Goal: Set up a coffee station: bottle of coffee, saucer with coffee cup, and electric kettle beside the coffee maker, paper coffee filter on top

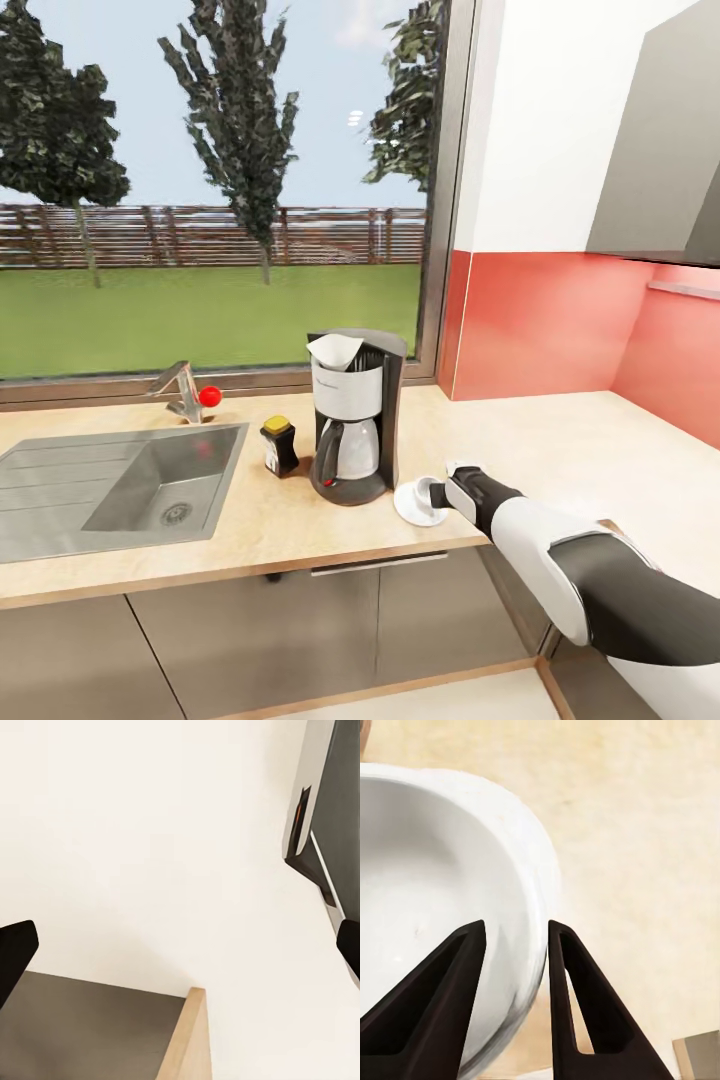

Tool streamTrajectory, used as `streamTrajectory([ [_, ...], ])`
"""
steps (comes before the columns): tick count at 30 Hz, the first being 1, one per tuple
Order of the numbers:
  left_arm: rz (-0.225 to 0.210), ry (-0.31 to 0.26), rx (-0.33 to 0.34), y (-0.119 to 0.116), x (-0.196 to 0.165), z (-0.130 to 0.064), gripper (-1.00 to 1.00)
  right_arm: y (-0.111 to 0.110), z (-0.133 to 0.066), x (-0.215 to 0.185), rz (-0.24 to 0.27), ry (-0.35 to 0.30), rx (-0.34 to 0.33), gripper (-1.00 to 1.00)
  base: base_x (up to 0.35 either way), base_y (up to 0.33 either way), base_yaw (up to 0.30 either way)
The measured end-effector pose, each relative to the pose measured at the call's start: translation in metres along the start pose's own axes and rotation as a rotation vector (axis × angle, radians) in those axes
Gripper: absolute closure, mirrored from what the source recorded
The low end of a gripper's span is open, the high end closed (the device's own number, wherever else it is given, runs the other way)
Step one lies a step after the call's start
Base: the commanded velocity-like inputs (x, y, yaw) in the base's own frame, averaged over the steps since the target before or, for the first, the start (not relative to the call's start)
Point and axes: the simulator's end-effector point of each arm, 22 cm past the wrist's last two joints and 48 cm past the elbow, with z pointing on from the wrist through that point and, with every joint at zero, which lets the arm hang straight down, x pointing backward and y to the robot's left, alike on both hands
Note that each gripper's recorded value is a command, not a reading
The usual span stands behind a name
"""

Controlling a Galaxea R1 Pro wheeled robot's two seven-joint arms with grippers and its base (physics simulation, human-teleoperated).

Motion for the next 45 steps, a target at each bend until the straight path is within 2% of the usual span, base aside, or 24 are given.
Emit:
streamTrajectory([
  [22,-0.001,0.0,0.002,0.0,0.0,0.0,-1.0,0.0,0.003,0.012,0.0,0.016,0.0,1.0,0.08,0.0,0.0],
  [37,-0.001,0.0,0.003,-0.001,0.0,0.0,-1.0,0.001,0.006,0.021,-0.002,0.028,0.0,1.0,0.007,0.0,0.0],
  [43,-0.001,0.0,0.003,-0.001,0.0,0.0,-1.0,0.0,0.005,0.022,-0.021,0.026,0.005,1.0,0.0,0.053,0.0],
  [44,-0.001,0.0,0.004,-0.001,0.0,0.0,-1.0,0.0,0.005,0.022,-0.022,0.025,0.006,-1.0,0.0,0.011,0.0],
  [45,-0.001,0.0,0.004,-0.001,0.0,0.0,-1.0,0.002,0.006,0.024,-0.004,0.031,-0.003,-1.0,0.0,0.006,0.0],
])
